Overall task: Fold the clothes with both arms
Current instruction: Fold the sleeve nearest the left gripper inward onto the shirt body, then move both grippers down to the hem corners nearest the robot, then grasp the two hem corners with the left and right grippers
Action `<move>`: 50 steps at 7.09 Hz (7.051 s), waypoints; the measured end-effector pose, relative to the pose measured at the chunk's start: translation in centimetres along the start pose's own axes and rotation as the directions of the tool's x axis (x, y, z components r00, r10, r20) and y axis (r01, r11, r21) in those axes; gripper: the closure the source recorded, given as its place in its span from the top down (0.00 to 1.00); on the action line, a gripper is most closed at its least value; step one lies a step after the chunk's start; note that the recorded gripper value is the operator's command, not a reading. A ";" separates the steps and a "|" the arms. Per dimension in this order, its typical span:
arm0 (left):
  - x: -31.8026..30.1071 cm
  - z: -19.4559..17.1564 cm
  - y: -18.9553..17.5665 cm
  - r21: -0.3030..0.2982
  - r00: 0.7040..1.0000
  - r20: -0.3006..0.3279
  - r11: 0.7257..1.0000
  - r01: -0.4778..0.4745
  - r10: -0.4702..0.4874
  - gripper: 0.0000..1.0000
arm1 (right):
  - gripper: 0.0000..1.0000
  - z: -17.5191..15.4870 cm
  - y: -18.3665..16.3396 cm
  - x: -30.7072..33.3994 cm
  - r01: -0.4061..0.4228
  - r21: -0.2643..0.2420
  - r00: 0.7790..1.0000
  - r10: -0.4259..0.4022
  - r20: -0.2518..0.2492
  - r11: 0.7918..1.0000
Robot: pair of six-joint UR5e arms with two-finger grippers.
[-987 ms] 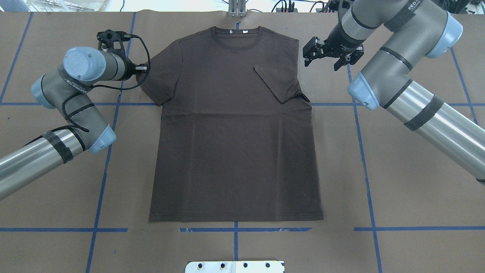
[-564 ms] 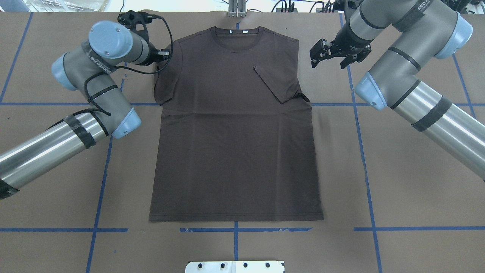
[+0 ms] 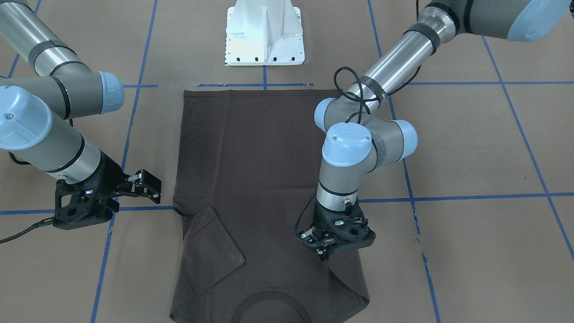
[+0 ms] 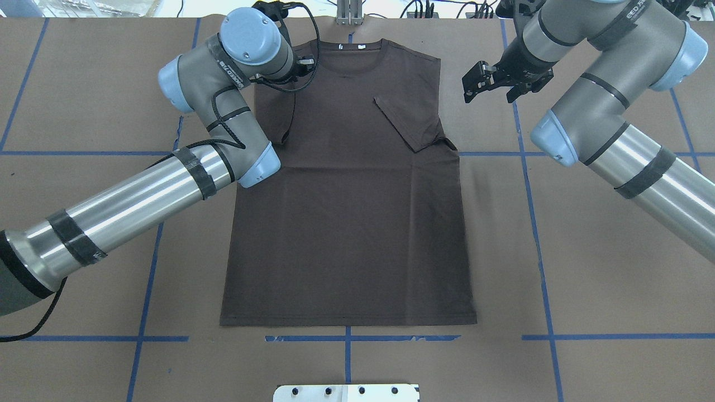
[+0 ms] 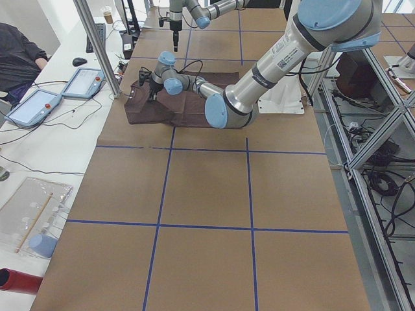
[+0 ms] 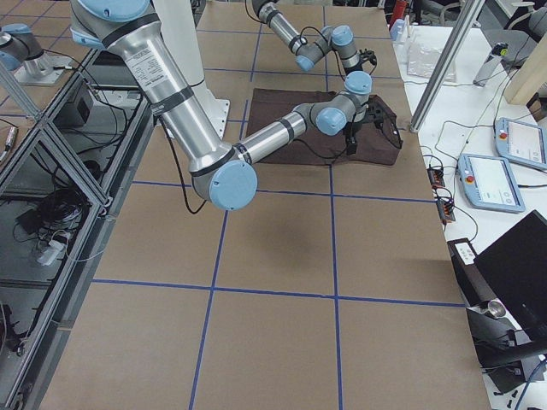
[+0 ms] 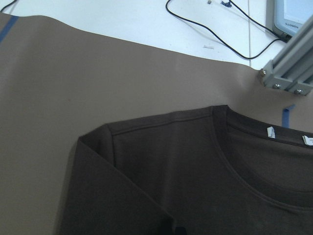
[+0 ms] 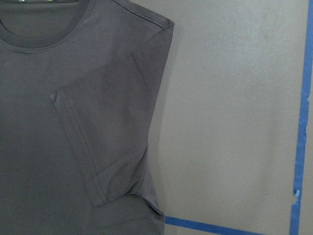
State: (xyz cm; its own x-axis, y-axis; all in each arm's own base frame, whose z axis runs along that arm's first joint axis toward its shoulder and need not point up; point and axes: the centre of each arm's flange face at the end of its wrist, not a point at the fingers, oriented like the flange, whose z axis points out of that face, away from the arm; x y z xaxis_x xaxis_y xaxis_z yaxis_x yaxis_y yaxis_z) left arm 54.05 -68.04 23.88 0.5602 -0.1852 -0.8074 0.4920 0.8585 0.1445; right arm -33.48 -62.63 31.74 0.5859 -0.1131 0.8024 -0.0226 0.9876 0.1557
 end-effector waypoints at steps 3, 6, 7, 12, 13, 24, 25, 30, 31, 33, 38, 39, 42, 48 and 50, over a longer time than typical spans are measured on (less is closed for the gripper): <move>0.5 1.4 1.4 -0.001 0.999 -0.037 1.000 -0.007 0.007 1.00 | 1.00 -0.1 0.1 0.0 0.001 0.002 1.000 -0.001 0.001 1.000; 1.9 -0.7 1.5 -0.004 0.993 -0.114 0.999 -0.043 0.042 1.00 | 1.00 0.0 0.9 -0.1 -0.010 -0.008 1.000 0.010 -0.007 1.000; 1.7 -1.8 1.8 -0.038 0.991 -0.115 0.996 -0.078 0.074 1.00 | 1.00 -0.1 2.9 -0.6 -0.018 -0.024 1.000 0.018 -0.009 1.000; -9.4 -11.9 4.0 -0.107 0.932 -0.069 0.926 -0.363 0.357 1.00 | 1.00 5.8 24.6 -7.1 -0.072 -0.073 0.995 0.067 -0.070 0.995; -10.2 -12.7 4.2 -0.114 0.928 -0.059 0.921 -0.373 0.368 1.00 | 1.00 7.5 28.9 -9.0 -0.103 -0.068 0.994 0.099 -0.055 0.992; -11.2 -16.1 3.8 -0.087 0.926 -0.078 0.923 -0.375 0.369 1.00 | 0.00 10.8 39.3 -6.6 -0.205 -0.051 0.978 0.202 -0.055 0.977; -11.3 -16.1 3.8 -0.088 0.926 -0.077 0.923 -0.375 0.369 1.00 | 0.00 10.6 39.4 -6.8 -0.204 -0.051 0.978 0.201 -0.050 0.978; -16.6 -17.3 7.1 -0.173 0.981 -0.071 0.967 -0.188 0.178 1.00 | 0.00 6.5 38.7 -8.3 -0.186 -0.038 0.982 0.187 0.027 0.982; -18.6 -19.0 10.9 -0.213 0.996 -0.060 0.974 -0.078 0.066 0.99 | 0.00 5.9 38.4 -8.3 -0.158 -0.032 0.987 0.159 0.038 0.987; -19.2 -19.4 21.4 -0.272 0.995 0.024 0.957 0.101 -0.098 0.99 | 0.00 4.3 37.7 -8.3 -0.104 -0.030 0.992 0.106 0.064 0.994; -18.5 -18.0 36.6 -0.311 0.975 0.155 0.929 0.200 -0.158 0.93 | 0.00 2.2 36.8 -8.3 -0.104 -0.035 0.989 0.107 0.097 0.994; -18.7 -17.7 37.7 -0.314 0.972 0.171 0.927 0.207 -0.159 0.89 | 0.00 2.1 36.7 -8.3 -0.105 -0.034 0.989 0.108 0.100 0.994; -19.3 -17.3 38.3 -0.312 0.969 0.188 0.926 0.211 -0.157 0.73 | 0.00 2.0 36.5 -8.4 -0.107 -0.031 0.989 0.109 0.104 0.994; -19.9 -17.5 38.2 -0.310 0.968 0.197 0.926 0.215 -0.159 0.00 | 0.00 1.6 36.2 -8.6 -0.108 -0.028 0.987 0.111 0.113 0.994; -19.4 -18.3 37.8 -0.314 0.969 0.182 0.924 0.216 -0.165 0.00 | 0.00 1.4 36.1 -8.5 -0.110 -0.040 0.987 0.114 0.116 0.993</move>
State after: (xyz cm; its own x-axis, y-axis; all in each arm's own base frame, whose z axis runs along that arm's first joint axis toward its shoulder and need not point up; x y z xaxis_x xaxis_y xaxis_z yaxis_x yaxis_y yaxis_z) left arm 49.62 -23.24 34.59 0.5830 -0.4080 -0.7026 0.3667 0.9038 -0.2205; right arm -40.40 -26.15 31.35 0.4819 -0.0115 0.8762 -0.0542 0.9976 0.0429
